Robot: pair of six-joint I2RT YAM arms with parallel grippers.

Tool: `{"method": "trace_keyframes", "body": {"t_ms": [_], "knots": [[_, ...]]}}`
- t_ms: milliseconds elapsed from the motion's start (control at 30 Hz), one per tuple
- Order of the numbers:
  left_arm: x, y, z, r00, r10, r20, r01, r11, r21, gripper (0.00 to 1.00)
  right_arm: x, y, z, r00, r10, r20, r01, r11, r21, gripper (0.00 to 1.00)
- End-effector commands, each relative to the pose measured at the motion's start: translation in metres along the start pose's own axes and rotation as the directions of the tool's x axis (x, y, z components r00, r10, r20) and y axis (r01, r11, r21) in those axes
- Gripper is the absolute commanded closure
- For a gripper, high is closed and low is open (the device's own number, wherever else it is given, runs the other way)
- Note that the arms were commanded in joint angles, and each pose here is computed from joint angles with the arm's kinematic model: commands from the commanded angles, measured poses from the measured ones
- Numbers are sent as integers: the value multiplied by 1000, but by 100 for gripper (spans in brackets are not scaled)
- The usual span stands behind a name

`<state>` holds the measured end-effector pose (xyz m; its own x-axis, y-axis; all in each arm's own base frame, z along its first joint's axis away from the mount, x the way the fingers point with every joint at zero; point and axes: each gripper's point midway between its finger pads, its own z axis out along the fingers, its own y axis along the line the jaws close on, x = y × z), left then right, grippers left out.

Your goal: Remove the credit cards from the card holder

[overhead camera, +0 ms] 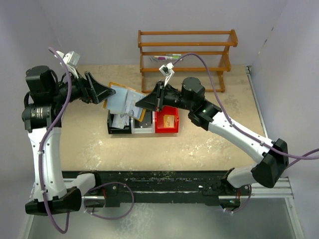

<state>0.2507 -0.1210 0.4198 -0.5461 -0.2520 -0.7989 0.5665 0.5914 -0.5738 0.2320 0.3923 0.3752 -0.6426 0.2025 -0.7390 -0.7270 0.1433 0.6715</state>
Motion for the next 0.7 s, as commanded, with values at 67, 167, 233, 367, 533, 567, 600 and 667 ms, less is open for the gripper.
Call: {"method": "trace_keyframes", "body": {"t_ms": [67,167,233,367,533,567,600,667], "knots": [[-25,12,-32,916,385,116,-341,897,-280,19,10,-56,-22,992,-45,-115,83,932,353,100],[-4,-16,-26,921,371,114,-362,927,-95,22,7,-54,-17,992,-46,-117,84,932,353,100],[15,-20,-18,956,287,62,-289,957,30,23,5,-48,-11,992,-46,-118,83,940,330,100],[52,-5,0,989,114,-94,-97,981,169,24,10,-30,4,991,-29,-129,56,975,215,100],[72,2,9,979,18,-203,34,967,253,24,16,-5,13,990,-28,-136,31,999,26,100],[72,3,10,978,8,-209,47,966,254,25,17,0,14,990,-34,-138,33,999,-8,100],[72,3,10,977,3,-212,53,964,260,25,21,4,14,988,-33,-150,27,999,-42,100],[72,2,10,976,-9,-217,69,960,271,27,25,15,12,987,-28,-158,9,993,-114,100]]}}
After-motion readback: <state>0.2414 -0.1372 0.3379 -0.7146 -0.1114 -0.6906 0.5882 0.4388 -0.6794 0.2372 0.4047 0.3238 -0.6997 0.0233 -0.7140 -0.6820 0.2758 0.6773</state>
